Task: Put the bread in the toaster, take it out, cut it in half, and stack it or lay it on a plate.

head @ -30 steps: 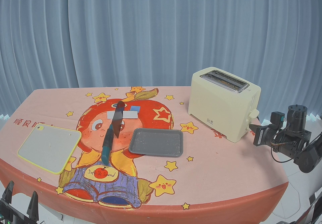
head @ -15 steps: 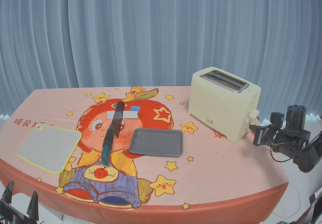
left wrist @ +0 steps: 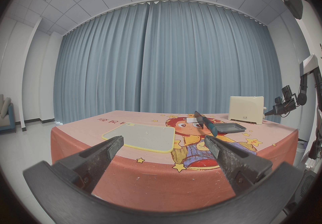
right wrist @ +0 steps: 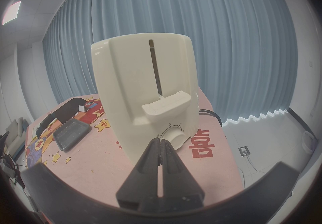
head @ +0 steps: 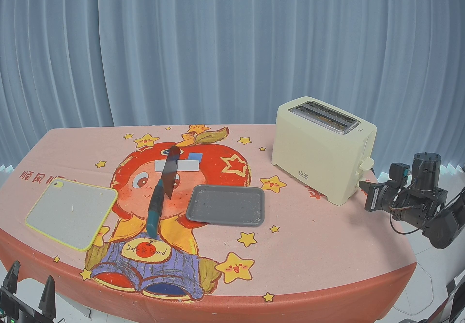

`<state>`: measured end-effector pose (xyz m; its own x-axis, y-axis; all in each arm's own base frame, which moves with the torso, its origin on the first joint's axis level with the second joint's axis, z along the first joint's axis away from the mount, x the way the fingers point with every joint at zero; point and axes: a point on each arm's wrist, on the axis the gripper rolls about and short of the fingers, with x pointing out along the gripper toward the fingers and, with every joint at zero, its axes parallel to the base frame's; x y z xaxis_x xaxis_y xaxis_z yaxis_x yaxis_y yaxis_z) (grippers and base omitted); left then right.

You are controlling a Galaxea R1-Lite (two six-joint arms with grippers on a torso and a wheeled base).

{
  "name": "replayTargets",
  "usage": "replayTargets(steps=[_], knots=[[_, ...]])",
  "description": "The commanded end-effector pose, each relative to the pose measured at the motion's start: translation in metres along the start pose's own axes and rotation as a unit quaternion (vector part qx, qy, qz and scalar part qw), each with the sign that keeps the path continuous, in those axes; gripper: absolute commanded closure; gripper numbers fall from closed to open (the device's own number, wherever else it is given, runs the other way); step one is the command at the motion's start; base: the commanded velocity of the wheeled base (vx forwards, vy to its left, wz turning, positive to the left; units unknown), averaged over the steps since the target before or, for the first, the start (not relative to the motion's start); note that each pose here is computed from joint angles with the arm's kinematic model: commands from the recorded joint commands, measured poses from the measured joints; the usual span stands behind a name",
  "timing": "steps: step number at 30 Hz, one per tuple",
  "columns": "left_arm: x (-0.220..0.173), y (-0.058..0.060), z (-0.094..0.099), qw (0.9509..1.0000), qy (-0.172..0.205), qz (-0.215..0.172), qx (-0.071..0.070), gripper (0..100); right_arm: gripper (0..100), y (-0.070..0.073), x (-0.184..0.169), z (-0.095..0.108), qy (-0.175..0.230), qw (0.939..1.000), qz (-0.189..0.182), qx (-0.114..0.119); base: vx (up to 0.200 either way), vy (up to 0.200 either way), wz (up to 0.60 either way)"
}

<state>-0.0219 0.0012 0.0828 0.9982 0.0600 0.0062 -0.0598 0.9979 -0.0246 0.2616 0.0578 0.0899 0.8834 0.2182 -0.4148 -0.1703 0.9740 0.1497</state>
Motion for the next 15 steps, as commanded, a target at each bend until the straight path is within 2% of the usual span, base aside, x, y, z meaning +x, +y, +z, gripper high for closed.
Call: replayTargets(steps=[1,15], knots=[[0.0012,0.0,-0.0049,1.0,0.008,0.001,0.0,0,100,0.0,0.0015,-0.0013,0.003,1.0,0.0,0.0,0.0,0.0,0.0],[0.0012,0.0,-0.0049,1.0,0.008,0.001,0.0,0,100,0.0005,0.0043,-0.0007,0.0,1.0,0.002,0.0,0.0,0.0,0.0]])
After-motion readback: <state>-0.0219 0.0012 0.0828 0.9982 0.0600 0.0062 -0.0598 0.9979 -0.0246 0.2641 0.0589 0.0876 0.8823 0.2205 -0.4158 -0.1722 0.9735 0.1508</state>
